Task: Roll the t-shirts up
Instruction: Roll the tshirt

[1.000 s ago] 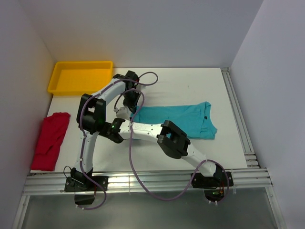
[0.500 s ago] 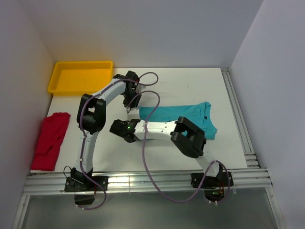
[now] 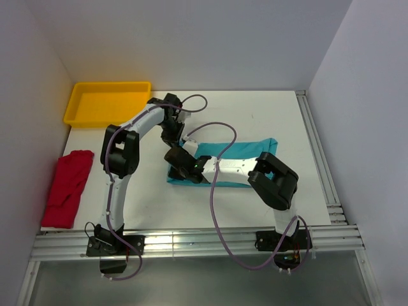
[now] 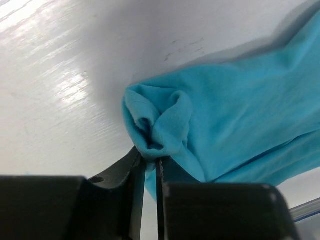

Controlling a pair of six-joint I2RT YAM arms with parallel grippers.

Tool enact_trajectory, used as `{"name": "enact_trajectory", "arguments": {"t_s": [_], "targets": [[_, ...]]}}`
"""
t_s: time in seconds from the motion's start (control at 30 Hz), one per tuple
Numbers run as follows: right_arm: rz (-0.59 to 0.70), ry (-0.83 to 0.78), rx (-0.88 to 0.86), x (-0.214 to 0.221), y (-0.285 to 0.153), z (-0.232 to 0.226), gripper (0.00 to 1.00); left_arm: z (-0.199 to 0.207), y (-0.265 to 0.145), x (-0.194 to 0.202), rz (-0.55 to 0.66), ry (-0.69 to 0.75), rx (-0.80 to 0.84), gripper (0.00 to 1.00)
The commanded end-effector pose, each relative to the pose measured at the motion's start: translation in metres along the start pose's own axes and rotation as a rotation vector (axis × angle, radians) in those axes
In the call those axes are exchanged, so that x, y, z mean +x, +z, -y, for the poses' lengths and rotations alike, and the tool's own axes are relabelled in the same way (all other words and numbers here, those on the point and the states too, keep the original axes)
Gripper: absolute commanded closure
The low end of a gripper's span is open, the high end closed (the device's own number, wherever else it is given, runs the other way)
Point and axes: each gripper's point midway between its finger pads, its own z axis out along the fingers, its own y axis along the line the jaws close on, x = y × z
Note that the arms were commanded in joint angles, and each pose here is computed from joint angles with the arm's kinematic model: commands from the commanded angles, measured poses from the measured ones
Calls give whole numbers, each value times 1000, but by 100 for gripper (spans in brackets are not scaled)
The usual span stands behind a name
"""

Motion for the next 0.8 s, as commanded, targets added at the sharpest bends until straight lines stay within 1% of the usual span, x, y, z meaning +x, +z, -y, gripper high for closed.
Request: {"name": "enact_trajectory", "arguments": {"t_s": [0.0, 0.03, 0.13, 0.2, 0.23, 0.27, 0.3, 0.33, 0.4, 0.43, 0.5, 0.53, 0.6, 0.63, 0.7, 0.77], "targets": [[-22, 99, -231, -5, -13, -58, 100, -14, -17, -18, 69, 2, -45, 85], [-27, 119, -247, -6, -14, -62, 100, -15, -18, -17, 65, 0, -48, 87], [-70, 156, -282, 2, -8, -65, 100, -18, -20, -18, 70, -4, -57, 89], [-86, 187, -314, 5, -7, -66, 100, -18, -22, -18, 73, -4, -60, 89], [-97, 214, -297, 10, -3, -54, 100, -17, -23, -18, 76, -3, -59, 87], [-92, 231, -318, 8, -6, -56, 100, -18, -25, -20, 84, -2, -62, 85], [-92, 252, -318, 9, -6, -53, 100, -18, -25, -19, 84, -2, -64, 81], [-93, 258, -303, 12, -4, -43, 100, -17, -26, -20, 87, -1, -62, 79], [-80, 283, -318, 10, -8, -42, 100, -17, -28, -22, 100, 0, -61, 76], [-84, 297, -302, 14, -6, -33, 100, -16, -29, -23, 105, -1, -61, 70], [-77, 321, -324, 13, -8, -33, 100, -15, -33, -27, 129, 0, -57, 65], [-81, 339, -313, 16, -7, -25, 100, -14, -34, -27, 132, -1, -53, 58], [-70, 373, -342, 14, -10, -27, 100, -11, -45, -34, 177, 13, -49, 48], [-77, 383, -332, 18, -9, -19, 100, -11, -46, -33, 185, 14, -52, 41], [-69, 418, -357, 16, -11, -19, 100, -8, -59, -38, 221, 26, -50, 36], [-69, 436, -353, 21, -11, -8, 100, -6, -70, -43, 255, 26, -34, 35]]}}
